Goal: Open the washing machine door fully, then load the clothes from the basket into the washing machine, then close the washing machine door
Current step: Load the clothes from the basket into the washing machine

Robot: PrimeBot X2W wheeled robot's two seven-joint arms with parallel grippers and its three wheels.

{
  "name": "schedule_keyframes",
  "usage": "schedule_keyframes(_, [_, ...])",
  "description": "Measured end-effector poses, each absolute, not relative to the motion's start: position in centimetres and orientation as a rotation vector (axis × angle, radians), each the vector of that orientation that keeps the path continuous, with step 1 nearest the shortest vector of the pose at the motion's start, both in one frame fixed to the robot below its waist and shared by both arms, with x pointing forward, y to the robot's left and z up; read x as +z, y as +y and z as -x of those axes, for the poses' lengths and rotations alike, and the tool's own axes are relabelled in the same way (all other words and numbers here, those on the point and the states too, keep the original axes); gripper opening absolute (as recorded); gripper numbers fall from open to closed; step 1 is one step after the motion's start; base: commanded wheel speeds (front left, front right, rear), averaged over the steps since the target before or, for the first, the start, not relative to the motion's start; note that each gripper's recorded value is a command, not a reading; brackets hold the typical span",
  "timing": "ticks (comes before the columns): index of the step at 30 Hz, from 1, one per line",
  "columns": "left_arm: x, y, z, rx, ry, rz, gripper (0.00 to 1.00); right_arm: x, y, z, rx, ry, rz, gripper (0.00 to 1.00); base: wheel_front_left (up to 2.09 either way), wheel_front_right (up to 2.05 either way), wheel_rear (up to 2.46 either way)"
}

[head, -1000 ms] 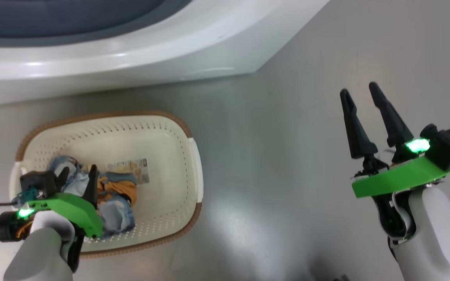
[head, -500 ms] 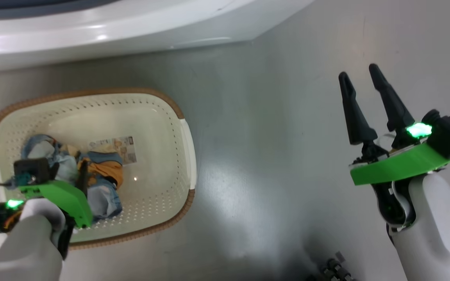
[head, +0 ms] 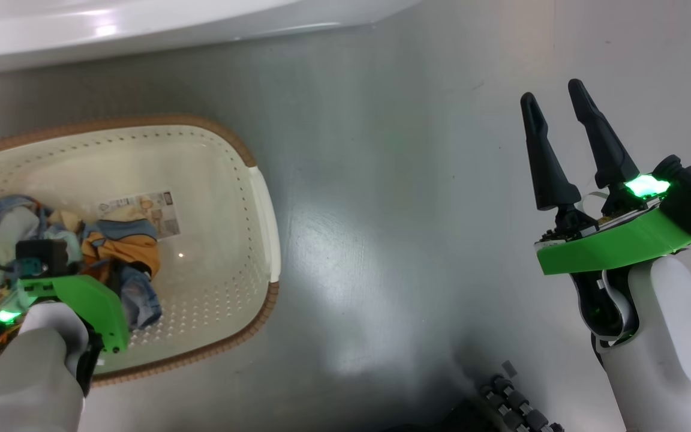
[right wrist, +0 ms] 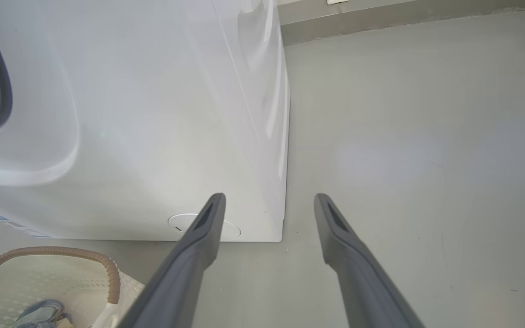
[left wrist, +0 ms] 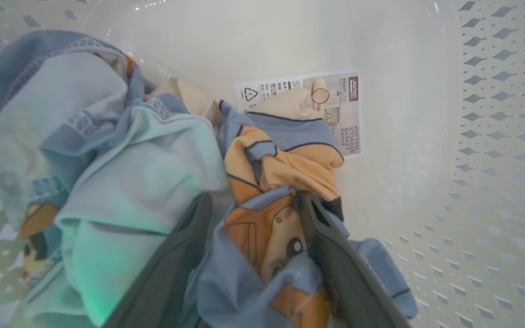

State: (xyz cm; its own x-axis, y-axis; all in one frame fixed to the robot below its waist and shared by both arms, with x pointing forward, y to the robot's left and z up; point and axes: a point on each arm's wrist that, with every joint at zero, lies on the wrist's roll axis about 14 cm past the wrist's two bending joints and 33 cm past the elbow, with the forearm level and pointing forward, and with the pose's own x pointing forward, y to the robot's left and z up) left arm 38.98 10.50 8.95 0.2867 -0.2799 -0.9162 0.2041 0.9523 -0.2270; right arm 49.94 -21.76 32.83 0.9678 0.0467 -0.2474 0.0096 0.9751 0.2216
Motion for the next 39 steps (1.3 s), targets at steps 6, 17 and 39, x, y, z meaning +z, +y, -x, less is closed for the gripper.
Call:
schedule_keyframes(6, [7.6, 11.4, -38.1, -0.314, 1.332, 0.008, 1.0, 31.9, -21.9, -49.8, 0.013, 0.272, -0.218, 1.0, 0.0, 0.0, 0.0])
schedule_keyframes(17, [7.2, 11.7, -36.0, -0.374, 1.49, -0.075, 0.95, 32.0, -21.5, -50.2, 0.019, 0.265, -0.224, 1.0, 0.0, 0.0, 0.0])
schedule_keyframes(39, [7.7, 11.5, -35.5, -0.513, 1.48, -0.227, 0.0, 32.7, -21.5, -50.5, 0.023, 0.248, -0.223, 1.0, 0.0, 0.0, 0.0])
